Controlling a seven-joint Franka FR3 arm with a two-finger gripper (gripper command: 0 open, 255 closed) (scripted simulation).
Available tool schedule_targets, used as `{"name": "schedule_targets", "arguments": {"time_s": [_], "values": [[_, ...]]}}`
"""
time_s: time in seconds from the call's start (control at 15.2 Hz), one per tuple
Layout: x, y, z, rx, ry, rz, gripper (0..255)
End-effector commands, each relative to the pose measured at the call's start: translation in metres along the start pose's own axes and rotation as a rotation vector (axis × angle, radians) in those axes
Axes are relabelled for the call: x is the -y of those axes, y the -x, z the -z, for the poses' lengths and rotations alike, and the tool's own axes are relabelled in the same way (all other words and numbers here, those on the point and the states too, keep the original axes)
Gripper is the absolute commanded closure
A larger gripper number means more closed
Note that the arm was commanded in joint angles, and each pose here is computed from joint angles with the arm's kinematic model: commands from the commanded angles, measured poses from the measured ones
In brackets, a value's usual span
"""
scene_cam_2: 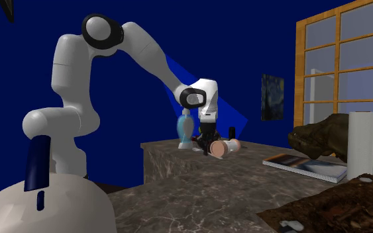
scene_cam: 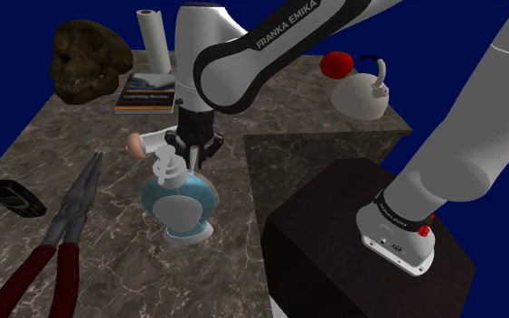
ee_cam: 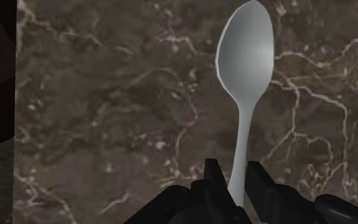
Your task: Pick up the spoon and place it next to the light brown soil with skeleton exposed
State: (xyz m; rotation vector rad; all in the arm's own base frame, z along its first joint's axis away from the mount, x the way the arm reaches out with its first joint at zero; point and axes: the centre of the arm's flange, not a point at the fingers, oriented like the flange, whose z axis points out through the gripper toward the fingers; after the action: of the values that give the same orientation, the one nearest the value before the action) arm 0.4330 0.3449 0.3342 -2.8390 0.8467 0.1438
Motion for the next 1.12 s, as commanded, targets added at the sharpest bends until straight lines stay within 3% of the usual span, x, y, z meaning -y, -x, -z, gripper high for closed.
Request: {"name": "schedule_targets", "arguments": {"time_s": [0.0, 0.2, 1.06], "values": [[0.002, 0.002, -0.003, 0.000, -0.010, 0.003, 255], [0.002, 0.001, -0.002, 0.000, -0.010, 0.003, 255], [0.011, 0.010, 0.065, 0.000, -0.010, 0.003, 255]]}}
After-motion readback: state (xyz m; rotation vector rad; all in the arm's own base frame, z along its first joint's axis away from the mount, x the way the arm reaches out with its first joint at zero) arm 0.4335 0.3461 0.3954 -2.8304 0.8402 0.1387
